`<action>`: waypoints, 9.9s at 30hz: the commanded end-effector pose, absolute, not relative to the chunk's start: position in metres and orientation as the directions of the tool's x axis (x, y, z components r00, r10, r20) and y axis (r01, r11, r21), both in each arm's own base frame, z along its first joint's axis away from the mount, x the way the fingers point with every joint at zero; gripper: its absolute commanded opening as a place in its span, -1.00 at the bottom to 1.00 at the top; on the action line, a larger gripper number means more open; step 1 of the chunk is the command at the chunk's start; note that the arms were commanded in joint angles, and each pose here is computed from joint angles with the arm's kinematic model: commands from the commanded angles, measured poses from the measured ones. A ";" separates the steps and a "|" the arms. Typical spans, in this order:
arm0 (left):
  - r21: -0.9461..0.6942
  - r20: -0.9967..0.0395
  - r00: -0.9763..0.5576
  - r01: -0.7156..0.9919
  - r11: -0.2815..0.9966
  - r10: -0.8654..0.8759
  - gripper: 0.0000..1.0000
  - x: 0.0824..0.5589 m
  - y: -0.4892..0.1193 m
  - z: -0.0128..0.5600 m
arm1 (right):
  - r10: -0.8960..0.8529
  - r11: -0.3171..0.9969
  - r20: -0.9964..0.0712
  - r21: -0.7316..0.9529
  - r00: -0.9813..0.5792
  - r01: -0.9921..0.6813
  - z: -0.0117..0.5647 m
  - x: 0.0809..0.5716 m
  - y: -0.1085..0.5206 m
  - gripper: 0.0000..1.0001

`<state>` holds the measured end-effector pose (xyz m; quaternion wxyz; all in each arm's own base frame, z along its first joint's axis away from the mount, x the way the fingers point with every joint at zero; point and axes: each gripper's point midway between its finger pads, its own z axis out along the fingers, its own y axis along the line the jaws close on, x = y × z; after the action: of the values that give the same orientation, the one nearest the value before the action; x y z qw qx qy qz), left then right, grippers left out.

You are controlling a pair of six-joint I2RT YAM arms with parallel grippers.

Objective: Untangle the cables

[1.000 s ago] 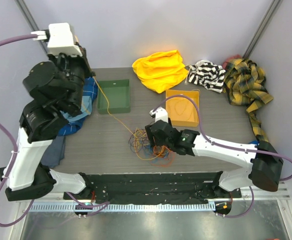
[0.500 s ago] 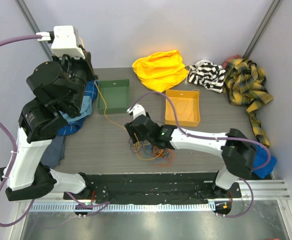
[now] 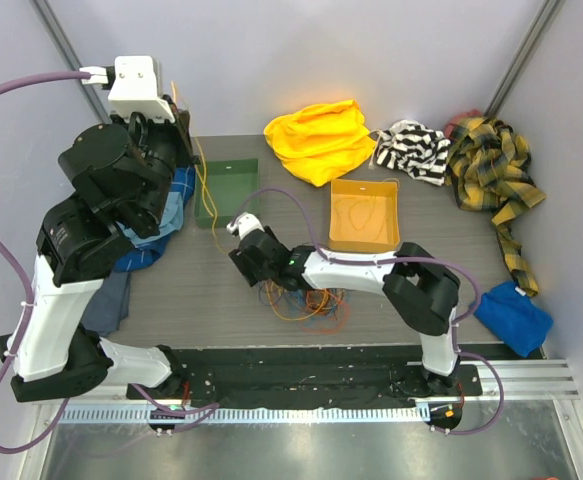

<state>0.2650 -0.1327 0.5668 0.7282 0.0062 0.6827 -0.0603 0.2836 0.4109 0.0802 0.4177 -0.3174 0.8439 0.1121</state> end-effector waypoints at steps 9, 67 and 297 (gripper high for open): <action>-0.105 -0.992 0.051 0.119 0.987 -0.112 -0.99 0.258 -0.130 0.561 | -0.416 0.787 -0.828 -0.122 -0.375 -0.604 0.100 0.321 0.449 -0.27; -0.568 -0.802 -0.546 0.570 0.594 -0.242 -1.00 0.427 -0.479 0.315 | 0.093 0.988 -0.875 0.021 -0.474 0.155 0.224 0.417 0.128 -0.98; -0.501 -0.854 -0.181 0.545 0.673 -0.488 -1.00 0.250 -0.230 0.540 | 0.219 0.733 -0.817 0.499 -0.534 -0.463 0.229 0.224 0.285 -0.01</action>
<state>0.2625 -0.2203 0.5020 0.6225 -0.0236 0.6813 -0.3844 0.2271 0.2675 0.1898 0.4534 -0.0748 0.8377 0.2952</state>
